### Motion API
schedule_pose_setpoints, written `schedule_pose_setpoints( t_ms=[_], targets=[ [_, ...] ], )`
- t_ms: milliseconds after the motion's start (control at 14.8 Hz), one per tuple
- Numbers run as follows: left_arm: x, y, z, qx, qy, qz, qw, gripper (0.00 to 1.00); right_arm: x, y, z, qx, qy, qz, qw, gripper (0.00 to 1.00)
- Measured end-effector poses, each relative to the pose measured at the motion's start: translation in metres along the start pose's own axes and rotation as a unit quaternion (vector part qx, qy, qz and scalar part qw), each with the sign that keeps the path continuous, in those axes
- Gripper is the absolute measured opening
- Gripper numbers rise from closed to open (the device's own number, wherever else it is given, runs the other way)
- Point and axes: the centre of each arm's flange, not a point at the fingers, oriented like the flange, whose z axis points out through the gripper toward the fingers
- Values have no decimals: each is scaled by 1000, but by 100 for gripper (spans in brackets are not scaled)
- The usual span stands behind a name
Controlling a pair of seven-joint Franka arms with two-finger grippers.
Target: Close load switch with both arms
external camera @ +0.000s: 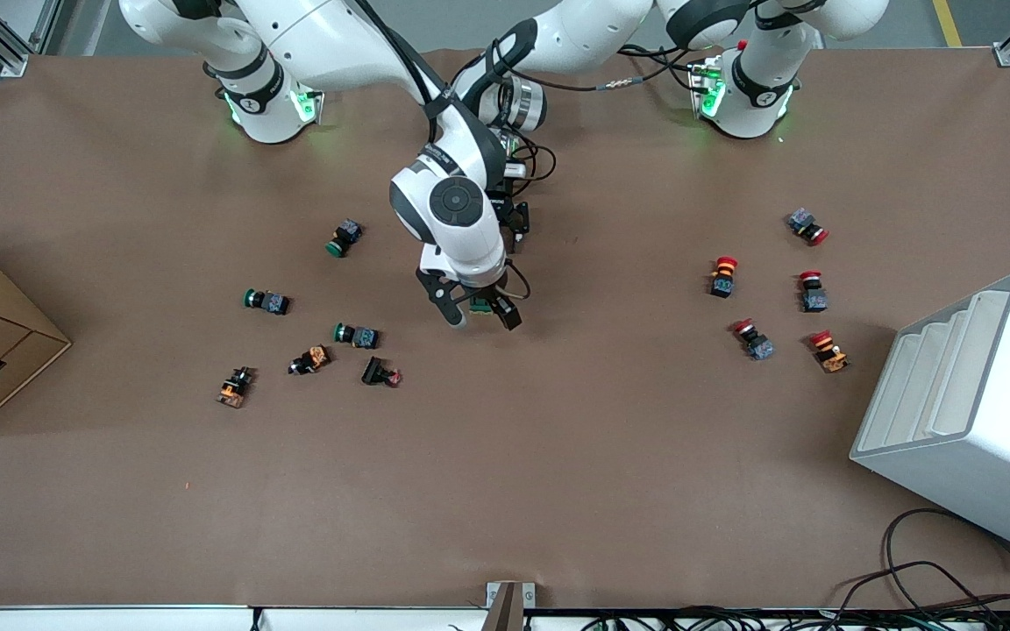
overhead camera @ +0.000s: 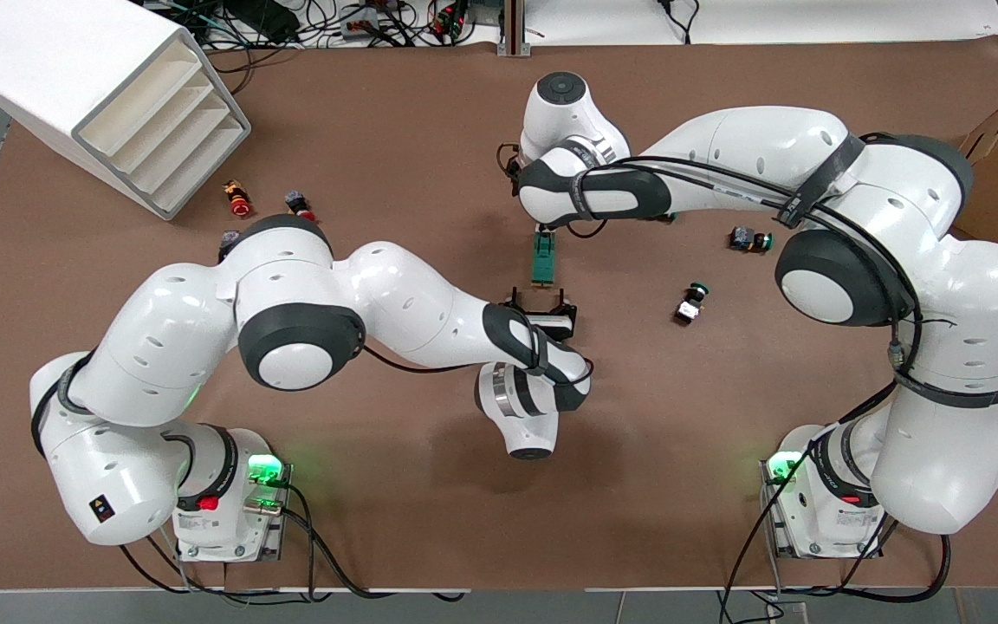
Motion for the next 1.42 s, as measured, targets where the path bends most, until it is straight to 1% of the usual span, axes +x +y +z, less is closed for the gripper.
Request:
schedule_pose_setpoints(
  t_ms=[405, 743, 1014, 1149, 1284, 1419],
  targets=[
    [0, 0, 0, 0, 0, -1, 1000, 100, 7, -2, 15, -5, 3, -10, 1000, 100],
    [0, 0, 0, 0, 0, -1, 1000, 100, 21, -12, 17, 1, 3, -16, 1000, 100],
    [0, 0, 0, 0, 0, -2, 1000, 100, 24, -17, 17, 5, 3, -17, 1000, 100],
    [0, 0, 0, 0, 0, -2, 1000, 100, 37, -29, 4, 9, 4, -11, 1000, 100],
    [0, 0, 0, 0, 0, -2, 1000, 100, 57, -45, -24, -5, 4, -25, 1000, 100],
    [0, 0, 0, 0, 0, -2, 1000, 100, 90, -60, -62, -26, 3, -55, 998, 100]
  ],
)
